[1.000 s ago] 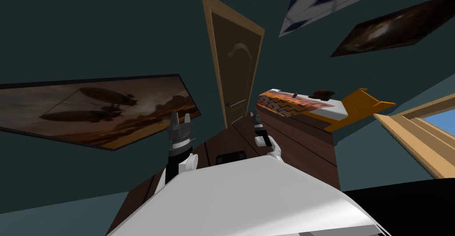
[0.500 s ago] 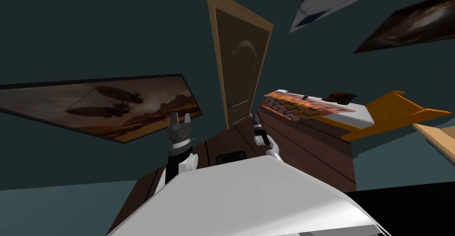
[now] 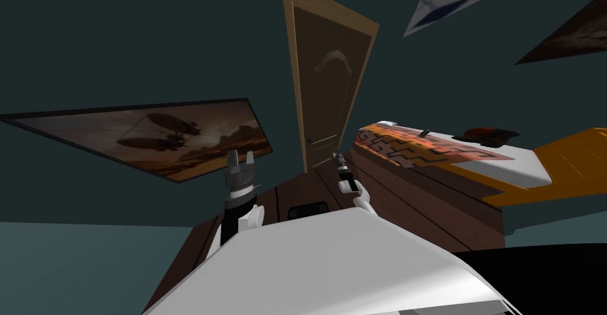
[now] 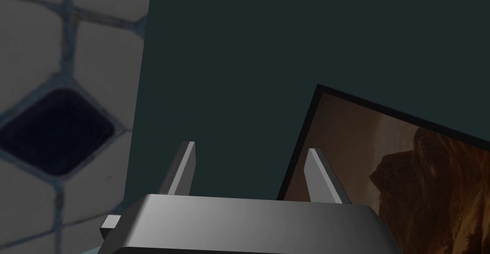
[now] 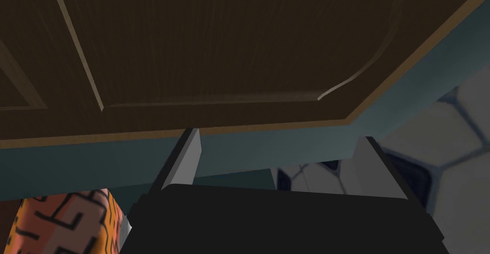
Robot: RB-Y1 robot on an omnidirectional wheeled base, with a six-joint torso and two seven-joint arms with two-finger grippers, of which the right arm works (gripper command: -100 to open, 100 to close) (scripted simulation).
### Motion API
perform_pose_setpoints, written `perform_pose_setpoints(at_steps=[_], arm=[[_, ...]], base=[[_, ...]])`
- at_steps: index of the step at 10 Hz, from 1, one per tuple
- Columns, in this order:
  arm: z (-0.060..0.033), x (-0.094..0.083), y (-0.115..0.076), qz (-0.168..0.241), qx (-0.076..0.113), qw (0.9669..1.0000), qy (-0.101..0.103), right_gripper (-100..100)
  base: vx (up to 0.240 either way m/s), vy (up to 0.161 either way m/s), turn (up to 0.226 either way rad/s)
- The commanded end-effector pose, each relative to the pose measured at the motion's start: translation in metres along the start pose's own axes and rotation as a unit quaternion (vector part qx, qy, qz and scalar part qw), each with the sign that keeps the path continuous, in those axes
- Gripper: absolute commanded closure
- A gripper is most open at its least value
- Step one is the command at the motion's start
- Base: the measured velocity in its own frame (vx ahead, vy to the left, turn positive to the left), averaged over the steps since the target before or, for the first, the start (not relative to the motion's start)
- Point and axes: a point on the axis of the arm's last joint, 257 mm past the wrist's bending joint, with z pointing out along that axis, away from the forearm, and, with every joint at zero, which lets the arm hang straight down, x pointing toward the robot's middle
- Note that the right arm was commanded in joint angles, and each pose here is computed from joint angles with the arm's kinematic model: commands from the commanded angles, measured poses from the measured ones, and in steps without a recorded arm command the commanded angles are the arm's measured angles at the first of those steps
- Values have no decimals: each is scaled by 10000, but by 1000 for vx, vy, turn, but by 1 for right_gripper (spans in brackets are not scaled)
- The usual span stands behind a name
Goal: Pull the door open
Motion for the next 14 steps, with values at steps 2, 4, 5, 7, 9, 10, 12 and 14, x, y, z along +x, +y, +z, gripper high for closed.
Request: perform_pose_setpoints(at_steps=[2,4,5,7,9,10,12,14], arm=[[22,-38,-176,8,143,9999,-14,-100],[9,-57,-318,12,281,9996,-26,-100],[15,-76,-414,16,367,9993,-38,-100],[48,-111,-548,24,480,9988,-61,-100],[35,-133,-666,27,599,9982,-78,-100],[47,-153,-732,31,659,9978,-93,-100],[50,-172,-808,34,733,9972,-109,-100],[26,-195,-924,37,859,9962,-130,-100]], base=[[36,-49,114],[41,-68,143],[33,-54,115],[43,-77,216],[30,-60,94],[35,-75,246],[32,-46,74],[24,-38,114]])
